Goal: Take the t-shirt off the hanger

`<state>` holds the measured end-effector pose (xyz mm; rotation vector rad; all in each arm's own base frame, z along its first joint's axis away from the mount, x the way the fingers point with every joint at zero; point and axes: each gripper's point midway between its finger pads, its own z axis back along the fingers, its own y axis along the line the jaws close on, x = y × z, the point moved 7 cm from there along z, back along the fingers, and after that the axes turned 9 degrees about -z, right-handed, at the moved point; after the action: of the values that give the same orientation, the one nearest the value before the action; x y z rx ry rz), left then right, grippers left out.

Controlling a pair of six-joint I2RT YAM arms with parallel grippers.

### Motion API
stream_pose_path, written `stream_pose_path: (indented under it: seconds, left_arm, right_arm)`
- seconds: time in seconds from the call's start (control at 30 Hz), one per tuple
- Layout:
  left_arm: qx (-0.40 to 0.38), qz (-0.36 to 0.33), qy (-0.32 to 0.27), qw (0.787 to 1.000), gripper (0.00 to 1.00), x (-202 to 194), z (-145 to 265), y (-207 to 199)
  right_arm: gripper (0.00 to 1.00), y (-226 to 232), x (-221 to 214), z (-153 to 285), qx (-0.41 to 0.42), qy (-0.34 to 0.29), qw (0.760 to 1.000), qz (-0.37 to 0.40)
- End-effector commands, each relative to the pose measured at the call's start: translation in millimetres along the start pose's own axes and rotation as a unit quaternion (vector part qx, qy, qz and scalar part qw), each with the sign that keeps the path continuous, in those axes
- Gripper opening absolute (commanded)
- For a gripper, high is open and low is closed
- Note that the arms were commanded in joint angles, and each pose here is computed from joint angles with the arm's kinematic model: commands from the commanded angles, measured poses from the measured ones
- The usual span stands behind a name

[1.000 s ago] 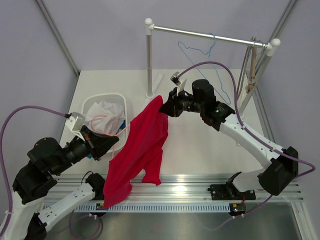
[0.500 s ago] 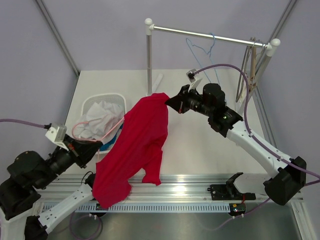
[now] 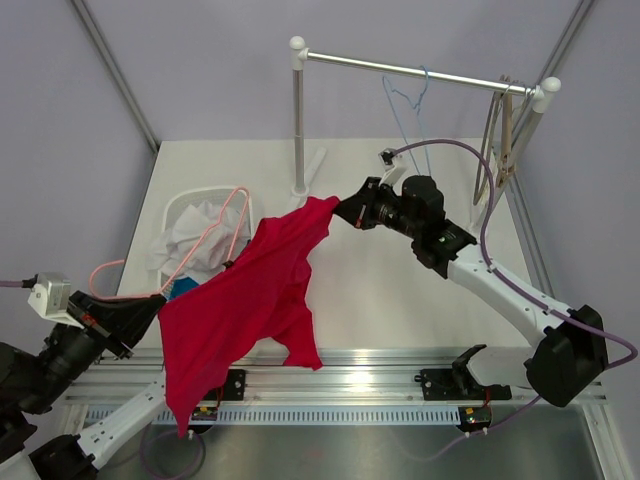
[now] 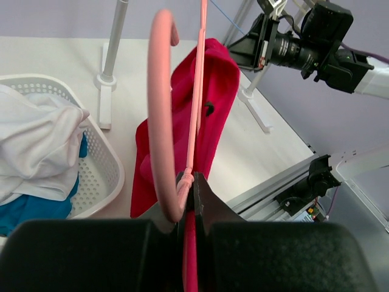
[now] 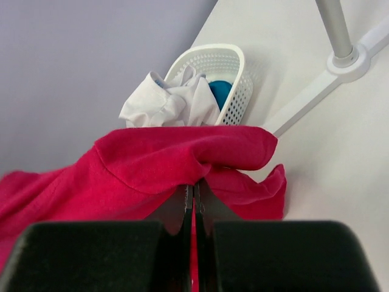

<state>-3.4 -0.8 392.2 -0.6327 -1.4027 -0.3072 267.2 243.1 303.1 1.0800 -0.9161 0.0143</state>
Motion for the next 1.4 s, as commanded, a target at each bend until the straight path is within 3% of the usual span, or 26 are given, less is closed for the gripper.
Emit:
stream_pose_path:
  seconds: [0.0, 0.2, 0.27, 0.47, 0.5, 0.73, 0.87, 0.93, 1.1, 1.37]
  left_arm:
    - [0.014, 0.009, -0.050, 0.999, 0.00, 16.5, 12.8, 4.0]
    - [0.007, 0.012, -0.079, 0.997, 0.00, 29.4, 1.1, -0.5]
    - [-0.020, 0.009, -0.087, 0.996, 0.00, 36.1, -16.6, -9.6]
    - [-0.043, 0.015, -0.066, 0.997, 0.00, 29.1, -85.5, -24.0]
    - [-0.039, 0.019, -0.057, 0.997, 0.00, 27.8, -98.2, -25.3]
    - [-0.044, 0.054, -0.022, 0.997, 0.00, 14.7, -168.5, -37.4]
    - [-0.041, 0.062, -0.005, 0.997, 0.00, 13.7, -195.1, -41.7]
    - [-0.045, 0.067, 0.003, 0.997, 0.00, 12.0, -201.3, -44.1]
    - [-0.034, 0.076, 0.024, 0.996, 0.00, 1.6, -213.1, -43.0]
    - [-0.012, 0.096, 0.031, 0.995, 0.00, -7.6, -216.2, -38.7]
  right_arm:
    - [0.00, 1.3, 7.6, 7.5, 0.005, -0.026, 1.000, 0.016]
    - [0.00, 27.5, -41.9, 15.6, 0.021, 0.085, 0.992, 0.088]
    - [0.07, 35.2, -56.8, 14.8, 0.014, 0.111, 0.988, 0.106]
    - [0.55, 50.2, -50.0, 40.0, -0.001, 0.052, 0.996, 0.073]
    - [0.59, 55.1, -43.8, 51.0, -0.001, 0.036, 0.997, 0.069]
    - [0.61, 94.0, -37.2, 76.3, 0.092, -0.003, 0.994, 0.054]
    - [0.63, 121.5, -65.6, 56.6, 0.147, 0.032, 0.988, 0.047]
    - [0.69, 123.1, -79.1, 38.7, 0.146, 0.042, 0.987, 0.045]
    - [0.71, 134.7, -114.7, 13.8, 0.164, 0.090, 0.981, 0.046]
    - [0.55, 132.4, -136.2, -8.9, 0.164, 0.103, 0.981, 0.015]
